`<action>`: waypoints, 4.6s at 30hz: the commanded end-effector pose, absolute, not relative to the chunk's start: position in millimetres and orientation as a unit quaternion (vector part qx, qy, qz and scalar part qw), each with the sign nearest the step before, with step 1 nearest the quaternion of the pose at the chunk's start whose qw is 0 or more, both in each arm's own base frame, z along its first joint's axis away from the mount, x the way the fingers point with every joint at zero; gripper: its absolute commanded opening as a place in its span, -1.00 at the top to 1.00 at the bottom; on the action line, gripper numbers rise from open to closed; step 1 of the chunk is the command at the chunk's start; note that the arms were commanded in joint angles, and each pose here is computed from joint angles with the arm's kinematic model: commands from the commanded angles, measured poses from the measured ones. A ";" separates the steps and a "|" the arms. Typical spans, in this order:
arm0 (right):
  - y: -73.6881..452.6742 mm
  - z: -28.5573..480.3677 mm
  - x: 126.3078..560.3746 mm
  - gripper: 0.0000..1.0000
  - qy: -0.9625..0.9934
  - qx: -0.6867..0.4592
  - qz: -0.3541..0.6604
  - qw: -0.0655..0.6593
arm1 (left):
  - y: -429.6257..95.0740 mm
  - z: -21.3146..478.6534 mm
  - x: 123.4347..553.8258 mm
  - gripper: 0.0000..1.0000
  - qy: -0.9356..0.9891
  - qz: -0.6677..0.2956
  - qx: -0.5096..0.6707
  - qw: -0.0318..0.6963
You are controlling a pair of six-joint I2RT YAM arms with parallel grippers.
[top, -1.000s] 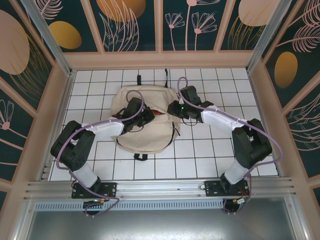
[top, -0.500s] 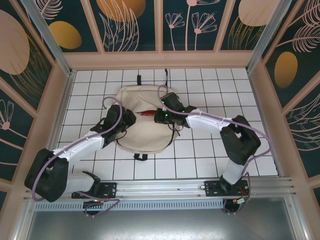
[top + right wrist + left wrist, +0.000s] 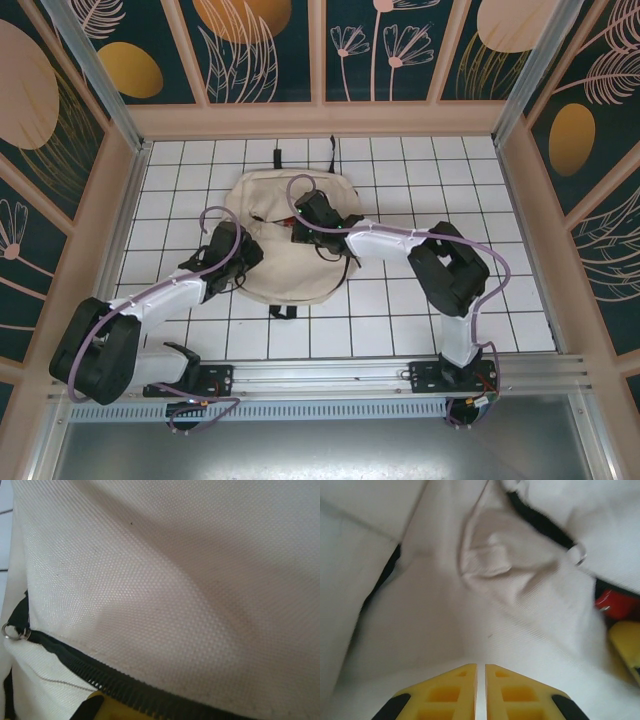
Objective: Pack the student bag
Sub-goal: Move the card holder to the student bag, then move the student bag to the center of the table, then zip the student bag at the center of the table.
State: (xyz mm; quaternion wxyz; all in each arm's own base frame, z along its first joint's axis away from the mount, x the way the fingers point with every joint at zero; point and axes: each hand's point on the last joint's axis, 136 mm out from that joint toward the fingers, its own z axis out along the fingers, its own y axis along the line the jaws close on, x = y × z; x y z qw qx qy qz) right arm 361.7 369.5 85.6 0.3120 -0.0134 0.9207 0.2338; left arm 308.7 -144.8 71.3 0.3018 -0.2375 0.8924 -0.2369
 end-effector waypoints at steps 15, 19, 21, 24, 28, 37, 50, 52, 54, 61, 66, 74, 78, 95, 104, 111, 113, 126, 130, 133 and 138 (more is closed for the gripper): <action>383.2 109.0 405.8 0.63 0.861 0.041 0.267 0.430 | -154.5 67.8 311.6 0.68 0.898 -0.250 -0.225 0.285; 388.3 103.6 408.5 0.69 0.865 0.034 0.279 0.416 | -157.3 62.2 309.5 0.69 0.902 -0.252 -0.219 0.274; 389.0 100.9 409.4 0.70 0.867 0.032 0.279 0.412 | -158.1 58.0 308.1 0.70 0.904 -0.252 -0.219 0.267; 388.4 106.0 404.7 0.71 0.868 0.023 0.285 0.406 | -159.5 59.0 308.1 0.70 0.905 -0.253 -0.216 0.265; 382.6 132.4 382.7 0.55 0.865 -0.004 0.312 0.392 | -158.1 74.0 313.1 0.58 0.905 -0.246 -0.206 0.280; 299.9 137.9 313.0 -0.04 0.892 0.022 0.287 0.347 | -158.9 109.5 329.4 0.14 0.900 -0.244 -0.184 0.311; 243.4 65.7 281.9 -0.12 0.940 0.124 0.230 0.221 | -138.4 123.4 344.8 -0.51 0.894 -0.209 -0.206 0.339; 250.4 62.4 287.1 -0.06 0.942 0.115 0.229 0.216 | -136.3 122.8 344.1 -0.55 0.895 -0.205 -0.207 0.339; 259.2 57.5 289.9 0.02 0.945 0.105 0.233 0.205 | -133.2 122.3 343.0 -0.58 0.896 -0.199 -0.210 0.339; 236.3 47.6 297.5 0.74 0.952 0.129 0.168 0.222 | -127.9 124.9 341.2 -0.67 0.895 -0.192 -0.212 0.343; 182.9 48.0 283.0 0.89 0.951 0.154 0.101 0.247 | -132.0 124.9 341.3 -0.78 0.895 -0.202 -0.202 0.343; 96.5 40.0 252.5 0.82 0.942 0.220 0.066 0.245 | -149.1 120.5 343.0 -0.78 0.889 -0.251 -0.195 0.330; 93.5 58.3 262.7 0.03 0.942 0.206 0.066 0.256 | -151.0 116.4 342.1 -0.78 0.889 -0.256 -0.196 0.324; 281.0 162.9 288.9 -0.25 0.931 -0.199 0.060 0.301 | -109.2 88.1 318.3 -0.92 0.886 -0.216 -0.254 0.322; 347.0 129.7 288.5 -0.10 0.910 -0.335 -0.011 0.245 | -99.4 82.4 307.2 -0.94 0.885 -0.212 -0.264 0.320; 346.8 105.5 302.0 -0.09 0.898 -0.365 -0.097 0.227 | -97.6 82.7 305.6 -0.94 0.885 -0.209 -0.264 0.321; 347.6 102.3 304.4 -0.06 0.896 -0.369 -0.105 0.225 | -97.7 83.1 305.4 -0.94 0.885 -0.210 -0.264 0.321; 338.9 77.3 302.8 0.01 0.881 -0.398 -0.157 0.202 | -97.8 83.4 305.3 -0.95 0.884 -0.211 -0.267 0.320; 342.5 73.8 299.2 -0.06 0.881 -0.404 -0.148 0.198 | -98.3 83.1 305.0 -0.95 0.885 -0.212 -0.266 0.320; 340.6 74.6 302.5 -0.03 0.880 -0.398 -0.157 0.204 | -98.0 83.5 305.3 -0.95 0.884 -0.212 -0.266 0.320; 335.2 89.6 318.0 0.35 0.878 -0.370 -0.183 0.241 | -99.1 84.2 305.5 -0.96 0.884 -0.214 -0.264 0.320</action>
